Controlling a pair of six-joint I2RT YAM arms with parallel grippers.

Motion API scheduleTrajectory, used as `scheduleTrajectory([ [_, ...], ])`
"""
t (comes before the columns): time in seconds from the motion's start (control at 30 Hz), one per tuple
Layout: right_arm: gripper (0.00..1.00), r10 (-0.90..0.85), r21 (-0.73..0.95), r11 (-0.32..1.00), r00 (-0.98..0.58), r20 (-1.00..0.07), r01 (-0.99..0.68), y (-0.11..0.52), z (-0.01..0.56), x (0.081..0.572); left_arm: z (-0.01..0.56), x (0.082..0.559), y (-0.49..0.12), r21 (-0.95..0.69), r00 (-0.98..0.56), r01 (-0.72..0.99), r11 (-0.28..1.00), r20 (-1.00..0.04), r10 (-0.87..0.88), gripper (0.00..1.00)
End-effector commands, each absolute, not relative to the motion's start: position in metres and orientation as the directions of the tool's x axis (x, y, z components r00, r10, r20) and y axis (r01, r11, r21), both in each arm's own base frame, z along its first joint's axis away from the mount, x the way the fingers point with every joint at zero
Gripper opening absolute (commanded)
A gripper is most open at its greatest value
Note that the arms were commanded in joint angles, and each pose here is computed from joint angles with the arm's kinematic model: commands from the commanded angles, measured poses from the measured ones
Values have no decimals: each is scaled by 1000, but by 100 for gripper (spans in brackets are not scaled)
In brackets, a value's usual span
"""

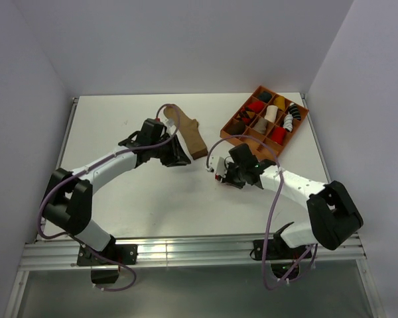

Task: Roll the socks
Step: Pick up the sock at the center of the board, then place the sock in the storage box.

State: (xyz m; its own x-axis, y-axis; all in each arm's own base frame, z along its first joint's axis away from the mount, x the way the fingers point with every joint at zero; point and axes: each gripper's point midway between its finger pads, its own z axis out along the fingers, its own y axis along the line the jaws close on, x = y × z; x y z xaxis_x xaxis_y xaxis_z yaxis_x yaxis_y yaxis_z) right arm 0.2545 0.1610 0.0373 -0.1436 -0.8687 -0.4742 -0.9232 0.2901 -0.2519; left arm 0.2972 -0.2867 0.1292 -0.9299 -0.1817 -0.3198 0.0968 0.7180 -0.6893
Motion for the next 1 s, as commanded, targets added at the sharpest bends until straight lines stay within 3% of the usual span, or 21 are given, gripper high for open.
scheduleTrajectory([
  [0.0,0,-818,-274,354,-154,-554,-894,165,77,279,148,302,-276,-692,-907,123,711,-369,-202,34],
  [0.47,0,-760,-398,565,-267,-593,-723,107,141,380,153,301,-265,-713,-902,141,686,-379,-208,33],
  [0.67,0,-756,-509,644,-371,-539,-571,50,138,442,156,301,-257,-714,-896,141,685,-387,-219,33],
  [0.97,0,-780,-625,619,-460,-424,-474,11,103,471,155,301,-248,-713,-892,130,689,-387,-232,33],
])
